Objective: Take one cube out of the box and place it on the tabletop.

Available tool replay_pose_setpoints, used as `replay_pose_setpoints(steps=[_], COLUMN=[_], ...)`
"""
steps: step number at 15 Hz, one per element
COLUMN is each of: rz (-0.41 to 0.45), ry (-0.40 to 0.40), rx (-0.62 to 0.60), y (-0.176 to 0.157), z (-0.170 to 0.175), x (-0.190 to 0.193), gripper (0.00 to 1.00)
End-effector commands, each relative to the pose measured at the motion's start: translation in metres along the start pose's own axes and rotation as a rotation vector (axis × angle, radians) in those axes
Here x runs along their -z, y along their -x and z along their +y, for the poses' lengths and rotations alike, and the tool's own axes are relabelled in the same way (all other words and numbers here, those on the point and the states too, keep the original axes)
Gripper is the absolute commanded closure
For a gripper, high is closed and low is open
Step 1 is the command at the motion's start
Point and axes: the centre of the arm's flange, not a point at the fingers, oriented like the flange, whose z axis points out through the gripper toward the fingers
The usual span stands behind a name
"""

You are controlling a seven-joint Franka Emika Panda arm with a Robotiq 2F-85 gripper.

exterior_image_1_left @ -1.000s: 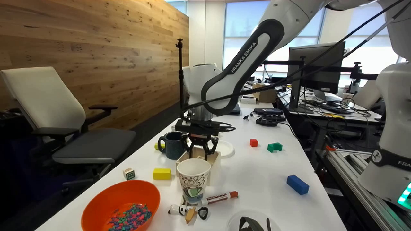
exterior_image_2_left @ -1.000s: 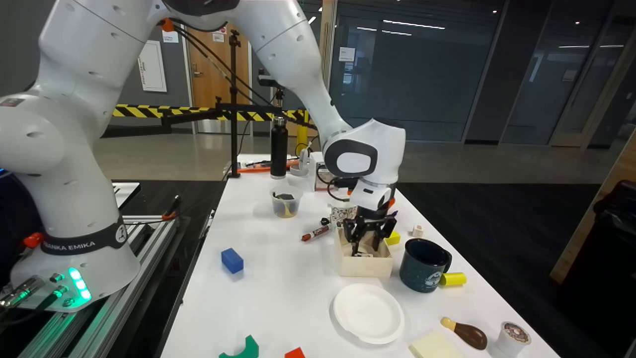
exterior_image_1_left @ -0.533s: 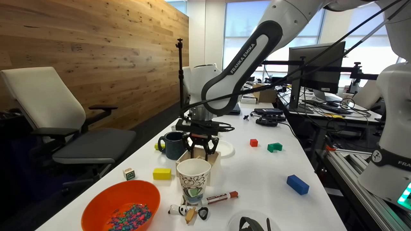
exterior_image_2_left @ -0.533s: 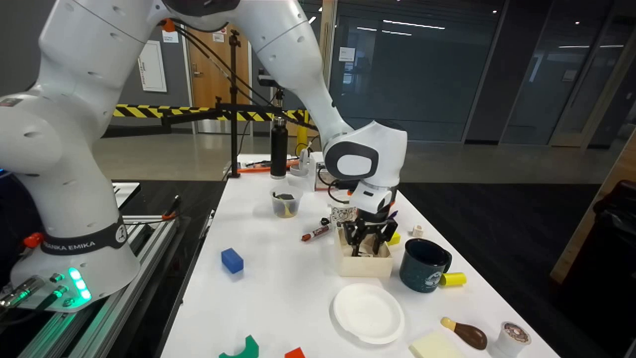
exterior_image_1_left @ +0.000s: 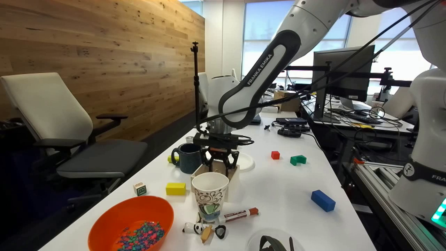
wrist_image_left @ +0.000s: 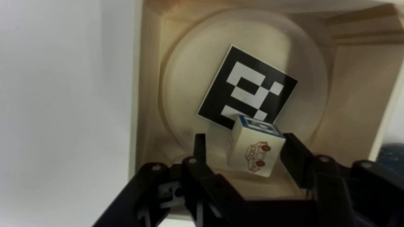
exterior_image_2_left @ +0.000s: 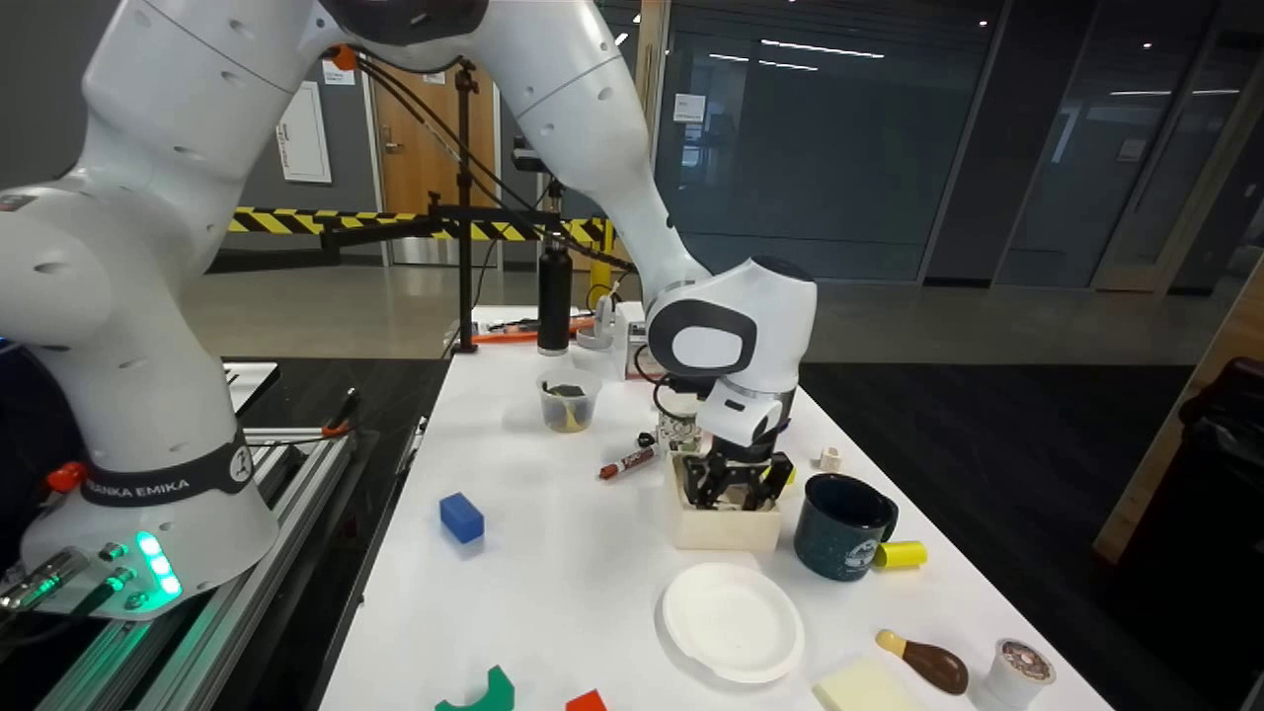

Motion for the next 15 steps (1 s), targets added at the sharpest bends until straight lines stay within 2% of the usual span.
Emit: replay_pose_setpoints(steps=[1, 5, 9, 15], rz=[-0.003, 0.011, 0.014, -0.033], ry=[0.007, 0.001, -0.008, -0.063], rx=[0.023, 0.024, 0.030, 0.259], y=[-0.005, -0.002, 0.000, 0.029], z=[-0.013, -0.006, 0.002, 0.029], x=[-0.005, 0.003, 0.011, 0.058], gripper=[0.62, 0.90, 0.91, 0.91])
